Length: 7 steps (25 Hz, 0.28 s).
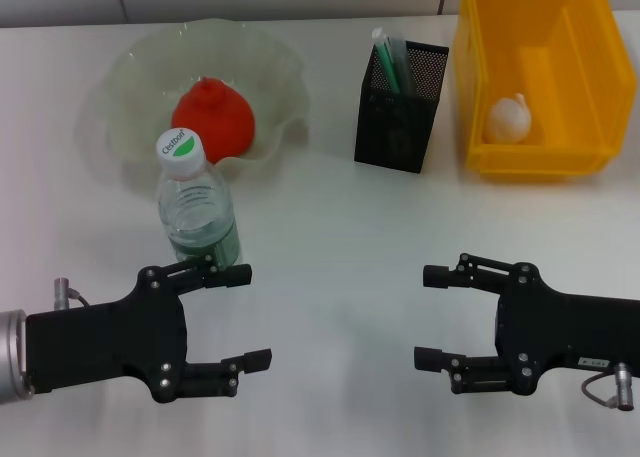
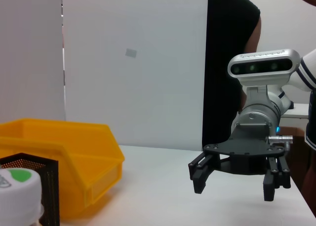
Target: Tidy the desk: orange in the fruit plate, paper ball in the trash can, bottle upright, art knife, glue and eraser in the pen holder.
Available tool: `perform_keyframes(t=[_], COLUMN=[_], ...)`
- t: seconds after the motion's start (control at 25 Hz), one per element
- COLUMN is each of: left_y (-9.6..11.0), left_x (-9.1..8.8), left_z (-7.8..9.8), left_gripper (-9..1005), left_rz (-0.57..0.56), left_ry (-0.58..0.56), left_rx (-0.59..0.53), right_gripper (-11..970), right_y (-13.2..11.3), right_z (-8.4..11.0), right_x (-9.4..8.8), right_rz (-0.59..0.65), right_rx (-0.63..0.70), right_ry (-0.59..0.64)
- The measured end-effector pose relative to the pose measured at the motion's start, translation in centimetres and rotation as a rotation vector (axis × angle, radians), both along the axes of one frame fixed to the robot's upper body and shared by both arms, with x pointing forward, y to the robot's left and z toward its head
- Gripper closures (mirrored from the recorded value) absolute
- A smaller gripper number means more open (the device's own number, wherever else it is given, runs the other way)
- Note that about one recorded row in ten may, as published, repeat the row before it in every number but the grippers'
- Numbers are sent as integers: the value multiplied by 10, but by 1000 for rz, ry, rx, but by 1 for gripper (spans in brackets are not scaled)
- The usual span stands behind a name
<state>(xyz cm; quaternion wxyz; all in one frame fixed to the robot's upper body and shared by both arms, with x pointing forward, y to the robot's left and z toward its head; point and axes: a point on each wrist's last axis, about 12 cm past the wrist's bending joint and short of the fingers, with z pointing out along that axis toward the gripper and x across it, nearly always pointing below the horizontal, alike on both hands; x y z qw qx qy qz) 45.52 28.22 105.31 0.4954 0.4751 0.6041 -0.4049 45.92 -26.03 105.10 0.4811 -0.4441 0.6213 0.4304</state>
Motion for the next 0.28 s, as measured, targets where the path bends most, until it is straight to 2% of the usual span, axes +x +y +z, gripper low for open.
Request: perform_keyframes(t=[0.28], left_y=[0], left_x=[-1], left_z=[-1], left_gripper=[153], left_rz=[4], left_ry=[3], left_rx=[0], right_gripper=[120], right_y=[1], right_z=[-1], right_x=[1], right_rz=[-1], right_rx=[-1], right_ry=[4])
